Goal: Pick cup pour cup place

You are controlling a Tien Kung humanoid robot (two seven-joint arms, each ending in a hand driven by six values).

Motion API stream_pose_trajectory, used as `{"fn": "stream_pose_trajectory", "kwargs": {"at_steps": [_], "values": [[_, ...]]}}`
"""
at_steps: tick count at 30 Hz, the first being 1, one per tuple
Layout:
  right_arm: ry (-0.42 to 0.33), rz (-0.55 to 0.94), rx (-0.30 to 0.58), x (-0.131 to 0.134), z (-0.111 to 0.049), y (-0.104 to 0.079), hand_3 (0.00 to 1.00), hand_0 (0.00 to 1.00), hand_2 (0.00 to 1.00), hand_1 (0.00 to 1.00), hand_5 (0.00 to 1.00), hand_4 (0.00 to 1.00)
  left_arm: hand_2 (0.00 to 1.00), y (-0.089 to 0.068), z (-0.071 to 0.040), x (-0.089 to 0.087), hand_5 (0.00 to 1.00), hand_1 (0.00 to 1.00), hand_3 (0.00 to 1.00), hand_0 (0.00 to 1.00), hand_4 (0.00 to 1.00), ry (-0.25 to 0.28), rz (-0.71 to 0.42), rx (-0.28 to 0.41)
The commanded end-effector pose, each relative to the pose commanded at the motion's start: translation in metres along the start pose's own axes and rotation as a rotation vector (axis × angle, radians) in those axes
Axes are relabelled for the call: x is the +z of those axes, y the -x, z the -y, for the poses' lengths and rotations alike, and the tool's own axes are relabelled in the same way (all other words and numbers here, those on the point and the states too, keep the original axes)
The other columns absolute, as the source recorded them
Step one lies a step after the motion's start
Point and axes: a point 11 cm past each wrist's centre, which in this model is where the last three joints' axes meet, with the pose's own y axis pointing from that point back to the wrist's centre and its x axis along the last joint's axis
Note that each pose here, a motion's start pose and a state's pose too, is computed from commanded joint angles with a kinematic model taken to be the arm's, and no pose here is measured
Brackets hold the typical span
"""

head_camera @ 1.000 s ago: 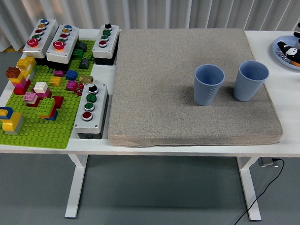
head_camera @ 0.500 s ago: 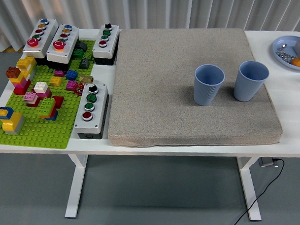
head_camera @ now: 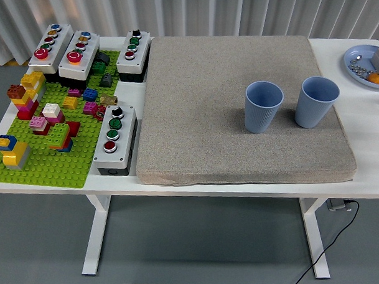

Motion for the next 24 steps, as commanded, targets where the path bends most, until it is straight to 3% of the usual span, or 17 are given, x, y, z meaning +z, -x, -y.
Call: {"fn": "stream_pose_trajectory", "kwargs": {"at_steps": [5, 6, 24], "values": [[-0.071, 0.011, 0.098, -0.0081, -0.0011, -0.0080, 0.796, 0.875, 0.765, 0.772, 0.638, 0.834, 0.734, 0.0010, -0.0001, 0.0021, 0.975, 0.664, 0.669, 0.706, 0.470, 0.004, 0.003, -0.002], [-0.083, 0.001, 0.110, -0.0084, -0.0022, -0.0079, 0.898, 0.913, 0.927, 0.854, 0.967, 0.788, 0.733, 0.0013, -0.0002, 0.0027, 0.973, 0.664, 0.669, 0.706, 0.469, 0.005, 0.006, -0.003], [-0.063, -0.066, 0.073, -0.0039, -0.0040, -0.0011, 0.893, 0.920, 0.921, 0.857, 0.983, 0.789, 0.733, 0.0041, -0.0005, 0.0063, 0.970, 0.664, 0.669, 0.707, 0.463, 0.010, 0.005, -0.005]]}}
